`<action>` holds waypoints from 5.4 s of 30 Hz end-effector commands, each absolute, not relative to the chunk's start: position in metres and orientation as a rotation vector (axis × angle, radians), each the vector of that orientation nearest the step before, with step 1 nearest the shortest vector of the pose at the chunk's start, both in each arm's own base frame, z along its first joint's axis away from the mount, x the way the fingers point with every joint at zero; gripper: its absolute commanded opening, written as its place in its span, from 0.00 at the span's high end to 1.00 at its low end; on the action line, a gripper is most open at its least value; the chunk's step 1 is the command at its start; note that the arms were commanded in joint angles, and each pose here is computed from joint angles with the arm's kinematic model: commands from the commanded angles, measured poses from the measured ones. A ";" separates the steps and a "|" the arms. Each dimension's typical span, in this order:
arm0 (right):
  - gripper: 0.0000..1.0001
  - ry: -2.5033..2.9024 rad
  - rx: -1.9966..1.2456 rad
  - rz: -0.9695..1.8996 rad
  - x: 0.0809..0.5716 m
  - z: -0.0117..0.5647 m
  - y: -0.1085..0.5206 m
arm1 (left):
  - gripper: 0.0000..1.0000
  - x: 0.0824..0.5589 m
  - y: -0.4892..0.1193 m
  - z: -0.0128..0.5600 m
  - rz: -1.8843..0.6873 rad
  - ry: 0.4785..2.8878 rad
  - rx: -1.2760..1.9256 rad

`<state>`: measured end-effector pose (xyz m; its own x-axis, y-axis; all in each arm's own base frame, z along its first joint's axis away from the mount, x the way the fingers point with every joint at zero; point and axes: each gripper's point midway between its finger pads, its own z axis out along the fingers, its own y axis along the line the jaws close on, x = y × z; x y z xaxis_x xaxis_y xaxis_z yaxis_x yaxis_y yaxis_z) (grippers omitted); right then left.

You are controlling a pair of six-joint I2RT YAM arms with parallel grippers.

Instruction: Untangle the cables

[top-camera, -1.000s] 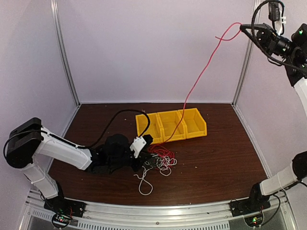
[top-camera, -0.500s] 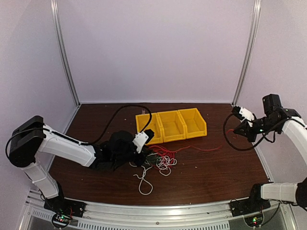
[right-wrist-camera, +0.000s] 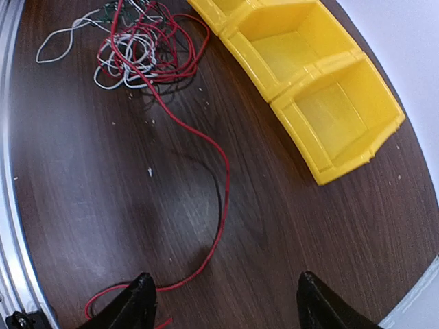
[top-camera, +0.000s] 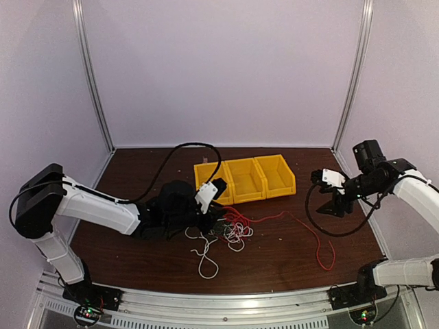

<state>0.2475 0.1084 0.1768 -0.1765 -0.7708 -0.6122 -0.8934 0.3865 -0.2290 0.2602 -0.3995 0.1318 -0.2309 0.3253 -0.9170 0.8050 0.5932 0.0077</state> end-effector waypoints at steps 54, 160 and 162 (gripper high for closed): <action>1.00 1.407 -1.548 0.616 0.240 0.340 0.294 | 0.70 0.282 -0.436 0.085 -0.657 1.814 0.898; 1.00 2.152 -0.755 0.661 0.484 0.130 0.223 | 0.41 0.221 -0.355 0.085 -0.577 1.925 0.814; 1.00 2.116 -0.755 0.692 0.481 0.145 0.230 | 0.41 0.220 -0.355 0.084 -0.580 1.925 0.815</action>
